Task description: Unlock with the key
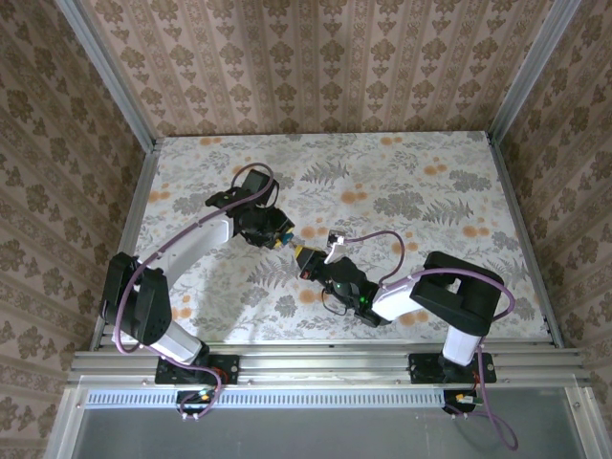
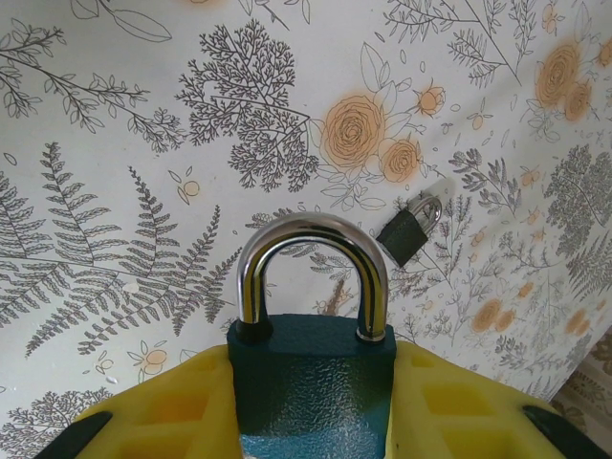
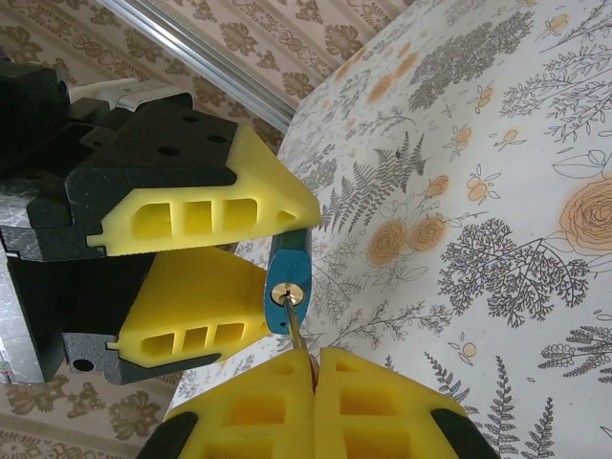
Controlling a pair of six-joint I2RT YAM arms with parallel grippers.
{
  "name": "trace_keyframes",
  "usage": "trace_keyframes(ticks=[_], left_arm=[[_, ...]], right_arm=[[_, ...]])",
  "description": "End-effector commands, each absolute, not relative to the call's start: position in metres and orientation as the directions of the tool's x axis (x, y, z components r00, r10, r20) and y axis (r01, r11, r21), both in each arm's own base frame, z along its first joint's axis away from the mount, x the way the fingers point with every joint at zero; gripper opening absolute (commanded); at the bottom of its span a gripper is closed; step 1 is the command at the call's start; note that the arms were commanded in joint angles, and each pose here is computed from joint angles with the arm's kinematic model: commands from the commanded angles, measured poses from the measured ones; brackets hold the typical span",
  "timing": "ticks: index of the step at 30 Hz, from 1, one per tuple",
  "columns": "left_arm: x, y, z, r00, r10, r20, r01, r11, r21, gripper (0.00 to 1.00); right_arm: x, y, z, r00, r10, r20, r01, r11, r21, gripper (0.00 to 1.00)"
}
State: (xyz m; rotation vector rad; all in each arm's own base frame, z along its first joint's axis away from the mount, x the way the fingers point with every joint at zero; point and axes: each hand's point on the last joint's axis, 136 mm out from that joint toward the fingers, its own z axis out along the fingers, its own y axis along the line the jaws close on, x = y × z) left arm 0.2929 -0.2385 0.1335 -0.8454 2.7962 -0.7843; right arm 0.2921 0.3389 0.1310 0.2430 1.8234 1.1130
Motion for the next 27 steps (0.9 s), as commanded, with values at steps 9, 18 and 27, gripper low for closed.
trace_keyframes(ticks=[9,18,27], left_arm=[[0.291,-0.247,0.133,-0.839,-0.541,0.062,-0.487,0.693,-0.531,0.24],[0.291,-0.249,0.131,-0.842,-0.536,0.061,-0.483,0.698,-0.529,0.24],[0.290,-0.255,0.132,-0.849,-0.525,0.065,-0.473,0.699,-0.536,0.24]], right_arm=[[0.304,0.336,0.138,-0.487,0.635,-0.600,-0.259,0.551,0.793,0.00],[0.302,0.338,0.145,-0.491,0.640,-0.592,-0.287,0.522,0.803,0.00],[0.306,0.336,0.145,-0.481,0.645,-0.593,-0.274,0.532,0.801,0.00]])
